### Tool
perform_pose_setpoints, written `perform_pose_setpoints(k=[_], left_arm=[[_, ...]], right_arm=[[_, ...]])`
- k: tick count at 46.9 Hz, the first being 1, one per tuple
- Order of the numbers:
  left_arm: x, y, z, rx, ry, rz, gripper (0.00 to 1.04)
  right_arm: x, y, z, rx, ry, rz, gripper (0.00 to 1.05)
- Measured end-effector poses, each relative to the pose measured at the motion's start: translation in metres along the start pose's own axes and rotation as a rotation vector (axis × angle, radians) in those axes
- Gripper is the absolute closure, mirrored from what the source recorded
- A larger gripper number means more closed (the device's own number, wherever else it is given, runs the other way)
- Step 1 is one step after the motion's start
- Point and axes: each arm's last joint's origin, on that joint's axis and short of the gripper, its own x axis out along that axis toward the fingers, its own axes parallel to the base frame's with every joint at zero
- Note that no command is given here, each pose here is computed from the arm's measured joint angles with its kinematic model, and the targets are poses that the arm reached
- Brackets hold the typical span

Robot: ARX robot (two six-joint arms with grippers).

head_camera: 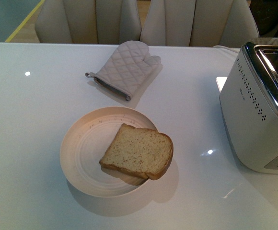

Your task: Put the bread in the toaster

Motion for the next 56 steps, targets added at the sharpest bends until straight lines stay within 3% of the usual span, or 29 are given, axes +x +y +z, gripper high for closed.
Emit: perform_pose_setpoints(k=[56], left_arm=[[-0.034, 0.000, 0.000, -0.001, -0.007, 0.000, 1.01]], right_arm=[[0.000, 0.000, 0.000, 0.000, 0.000, 0.000, 0.09]])
